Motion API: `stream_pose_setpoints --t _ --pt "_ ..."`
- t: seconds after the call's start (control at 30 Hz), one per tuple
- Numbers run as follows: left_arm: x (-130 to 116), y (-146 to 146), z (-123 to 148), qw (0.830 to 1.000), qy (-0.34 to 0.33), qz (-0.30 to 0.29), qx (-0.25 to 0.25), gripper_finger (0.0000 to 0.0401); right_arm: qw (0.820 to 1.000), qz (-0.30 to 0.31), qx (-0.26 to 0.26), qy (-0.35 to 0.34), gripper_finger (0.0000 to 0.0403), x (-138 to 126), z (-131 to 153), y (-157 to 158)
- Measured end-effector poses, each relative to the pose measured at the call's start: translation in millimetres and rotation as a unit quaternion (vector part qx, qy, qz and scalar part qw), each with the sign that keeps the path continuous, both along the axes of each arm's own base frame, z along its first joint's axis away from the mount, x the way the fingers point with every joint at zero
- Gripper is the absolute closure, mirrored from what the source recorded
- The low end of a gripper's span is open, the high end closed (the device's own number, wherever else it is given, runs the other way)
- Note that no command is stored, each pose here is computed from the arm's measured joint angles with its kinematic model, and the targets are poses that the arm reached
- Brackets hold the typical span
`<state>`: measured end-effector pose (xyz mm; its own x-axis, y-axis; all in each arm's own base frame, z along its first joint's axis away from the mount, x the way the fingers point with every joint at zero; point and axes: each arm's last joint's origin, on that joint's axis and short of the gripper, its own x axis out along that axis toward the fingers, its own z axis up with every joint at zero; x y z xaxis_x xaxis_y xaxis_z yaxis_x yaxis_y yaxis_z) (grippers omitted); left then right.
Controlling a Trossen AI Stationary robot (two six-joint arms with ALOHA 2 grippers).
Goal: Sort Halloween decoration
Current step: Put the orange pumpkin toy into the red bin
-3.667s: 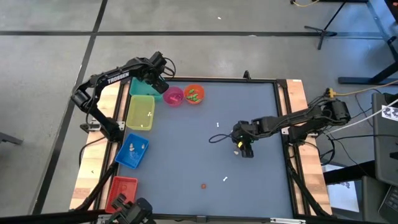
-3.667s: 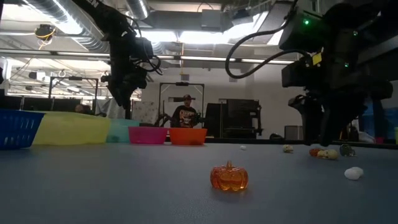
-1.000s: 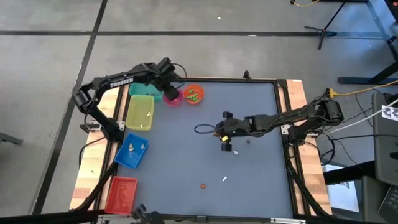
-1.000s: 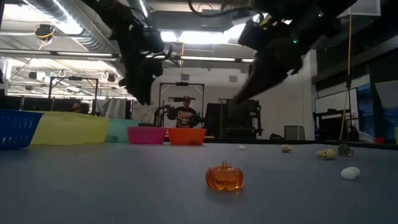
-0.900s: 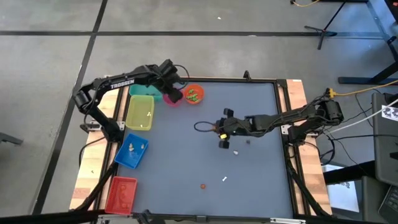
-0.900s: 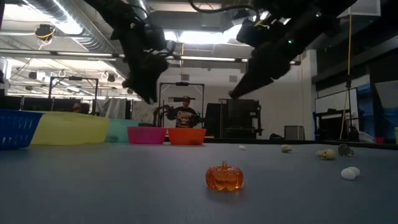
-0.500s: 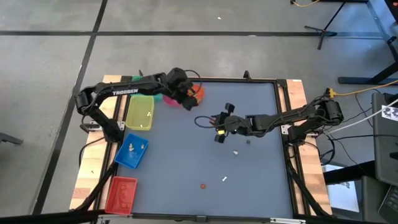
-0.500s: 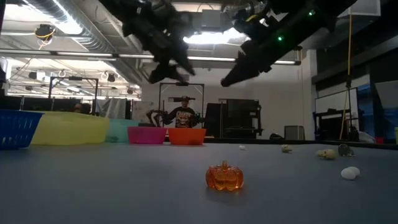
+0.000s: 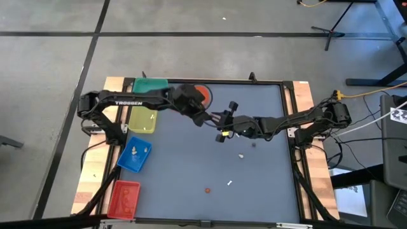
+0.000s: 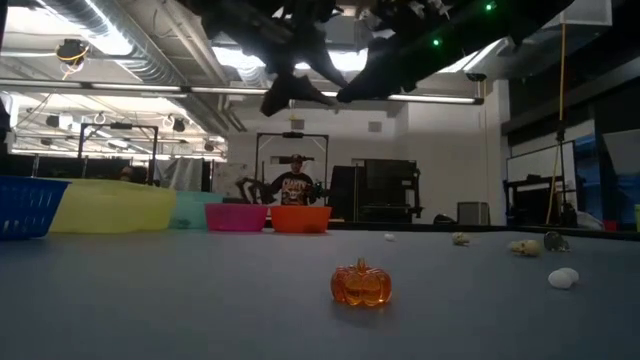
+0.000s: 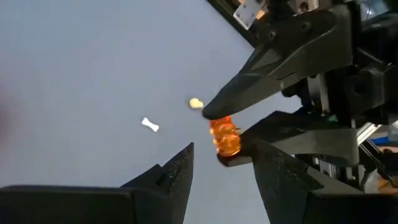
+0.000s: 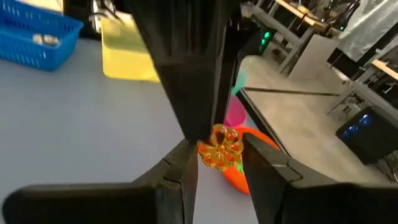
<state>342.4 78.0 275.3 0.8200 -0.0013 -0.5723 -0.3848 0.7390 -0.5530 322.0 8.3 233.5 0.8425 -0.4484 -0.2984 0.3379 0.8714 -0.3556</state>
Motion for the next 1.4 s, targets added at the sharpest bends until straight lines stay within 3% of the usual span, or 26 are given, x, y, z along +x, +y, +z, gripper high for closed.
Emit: stream_pose_setpoints --t 0.23,0.77,1.2,1.4 --pt "3.2 -6.9 2.3 0.999 -0.009 0.018 0.024 0.025 1.0 0.0 0.0 -0.005 0.0291 0.3 0.9 0.0" --pt "3.5 -6.7 2.8 0.999 -0.012 0.018 0.028 0.0253 0.999 0.014 0.007 -0.032 0.0291 2.2 5.6 0.9" --pt "3.6 -6.8 2.9 0.999 -0.012 0.017 0.027 0.0344 0.999 0.014 0.007 -0.031 0.0291 2.1 5.5 0.9" --pt "3.2 -6.5 2.5 0.999 -0.01 0.018 0.027 0.0365 0.999 0.013 0.005 -0.03 0.0291 2.1 5.4 0.8"
